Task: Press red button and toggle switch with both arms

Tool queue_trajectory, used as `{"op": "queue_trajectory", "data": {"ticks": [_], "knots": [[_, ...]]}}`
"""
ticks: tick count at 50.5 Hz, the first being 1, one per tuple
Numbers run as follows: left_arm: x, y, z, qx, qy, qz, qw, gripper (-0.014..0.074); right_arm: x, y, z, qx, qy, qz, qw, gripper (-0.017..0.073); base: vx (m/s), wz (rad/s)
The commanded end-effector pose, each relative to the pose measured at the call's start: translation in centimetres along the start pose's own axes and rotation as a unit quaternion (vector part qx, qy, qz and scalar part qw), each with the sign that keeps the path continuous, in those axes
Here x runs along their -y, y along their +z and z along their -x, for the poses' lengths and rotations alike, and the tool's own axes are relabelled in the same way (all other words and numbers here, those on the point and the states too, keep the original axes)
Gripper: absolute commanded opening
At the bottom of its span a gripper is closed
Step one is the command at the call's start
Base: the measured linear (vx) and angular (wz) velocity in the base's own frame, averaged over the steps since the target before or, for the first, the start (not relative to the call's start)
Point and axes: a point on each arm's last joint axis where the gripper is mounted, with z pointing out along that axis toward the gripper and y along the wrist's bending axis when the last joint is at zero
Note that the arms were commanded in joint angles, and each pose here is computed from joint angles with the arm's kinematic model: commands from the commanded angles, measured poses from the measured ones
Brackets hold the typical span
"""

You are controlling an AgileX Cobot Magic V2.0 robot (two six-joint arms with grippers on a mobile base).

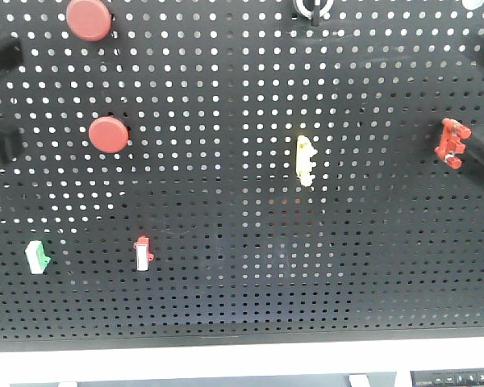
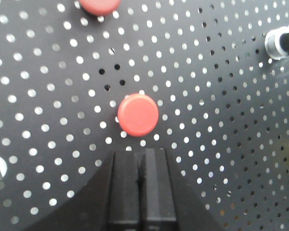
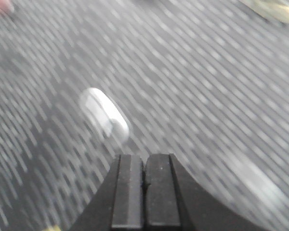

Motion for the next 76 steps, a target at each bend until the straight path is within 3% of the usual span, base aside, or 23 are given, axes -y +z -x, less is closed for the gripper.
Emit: {"op": "queue_trajectory", "data": {"ticks": [1, 13, 27, 37, 53, 76], "knots": [[-0.2, -0.6, 1.9, 0.053, -0.012, -0.003, 0.999, 0.0002, -0.4, 2.6, 2.7, 0.052, 0.016, 0.014, 0.998, -0.0006, 0.0, 0.0], [-0.2, -0.6, 1.9, 0.053, -0.012, -0.003, 0.999, 0.0002, -2.2, 7.8, 2.9, 0.021, 0.032, 0.039, 0.998, -0.0006, 0.0, 0.0], [-0.2, -0.6, 1.9, 0.053, -0.012, -0.003, 0.999, 0.0002, -3.2, 9.7, 1.0, -0.007, 0.033, 0.048, 0.998, -0.0006, 0.0, 0.0], [-0.2, -0.6, 1.9, 0.053, -0.011, -0.003, 0.999, 0.0002, -3.1, 10.2, -0.1, -0.018, 0.03, 0.044, 0.998, -0.0006, 0.0, 0.0], [-0.2, -0.6, 1.9, 0.054, -0.011, -0.003, 0.998, 0.0002, -0.4, 10.6, 0.5, -0.027, 0.022, 0.004, 0.999, -0.0006, 0.0, 0.0], [-0.2, -0.6, 1.9, 0.056, -0.011, -0.003, 0.998, 0.0002, 0.0, 10.1, -0.1, -0.091, 0.018, -0.005, 0.996, -0.0006, 0.0, 0.0]]}}
